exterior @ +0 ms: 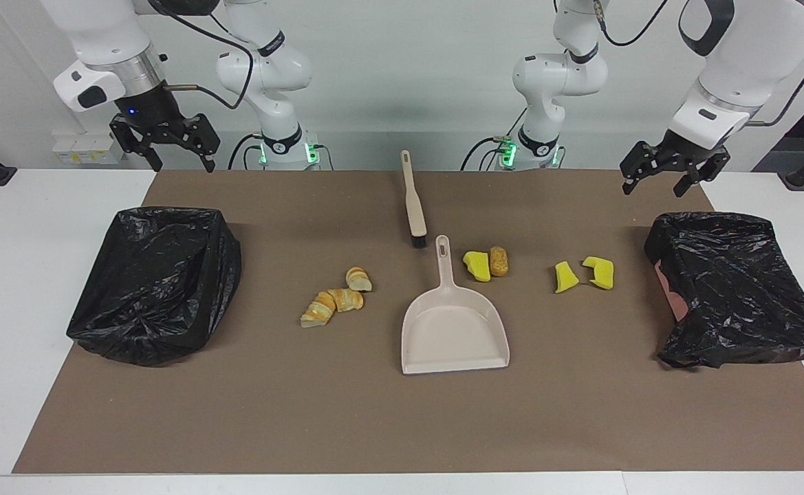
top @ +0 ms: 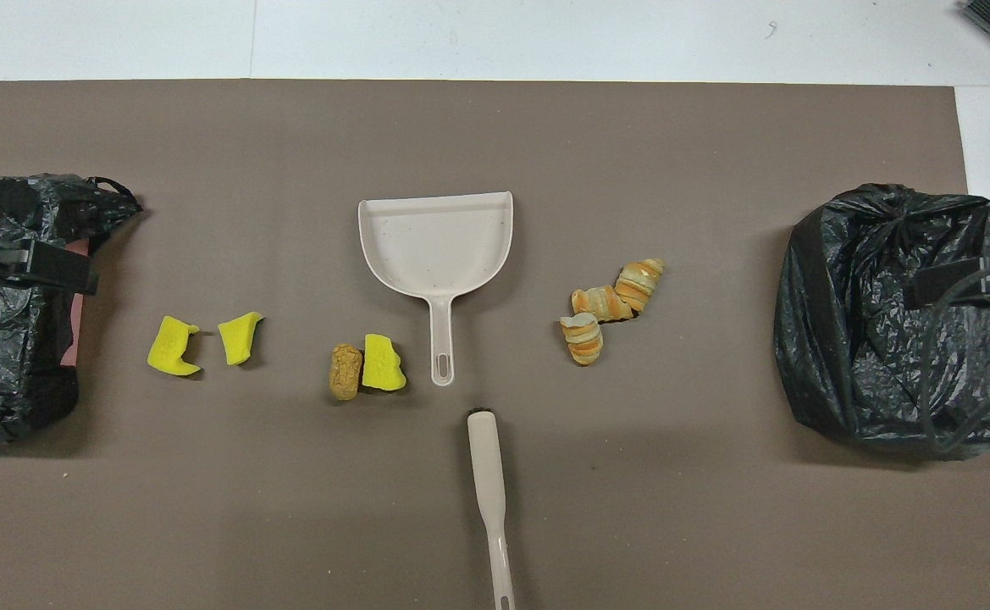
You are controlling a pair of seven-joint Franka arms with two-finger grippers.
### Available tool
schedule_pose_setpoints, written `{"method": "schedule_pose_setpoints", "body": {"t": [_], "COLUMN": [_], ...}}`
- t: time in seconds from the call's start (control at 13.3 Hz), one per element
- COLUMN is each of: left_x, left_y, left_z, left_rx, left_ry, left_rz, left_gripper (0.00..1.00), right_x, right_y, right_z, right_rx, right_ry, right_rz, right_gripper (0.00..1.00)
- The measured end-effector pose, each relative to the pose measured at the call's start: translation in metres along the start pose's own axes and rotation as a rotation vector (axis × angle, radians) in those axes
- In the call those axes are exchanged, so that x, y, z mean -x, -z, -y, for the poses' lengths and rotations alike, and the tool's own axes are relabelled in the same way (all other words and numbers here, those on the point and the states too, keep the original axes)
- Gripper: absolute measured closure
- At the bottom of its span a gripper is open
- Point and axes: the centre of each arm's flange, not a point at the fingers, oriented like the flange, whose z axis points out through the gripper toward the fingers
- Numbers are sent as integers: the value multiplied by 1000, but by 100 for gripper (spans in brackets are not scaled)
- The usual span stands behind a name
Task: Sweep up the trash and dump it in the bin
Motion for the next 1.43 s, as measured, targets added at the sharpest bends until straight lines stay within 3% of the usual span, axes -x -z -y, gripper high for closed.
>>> {"method": "schedule_pose_setpoints", "body": {"t": [1.43], "left_x": [8], "left_y": [-12], "left_z": [-4], "left_rx": [1], "left_ry": [-7], "left_rz": [39], "left_gripper": [0], "right_x": [0], "right_y": [0], "right_z": [-4], "right_rx": [2], "right_ry": [-7], "right_rz": [-1], "right_gripper": [0]}}
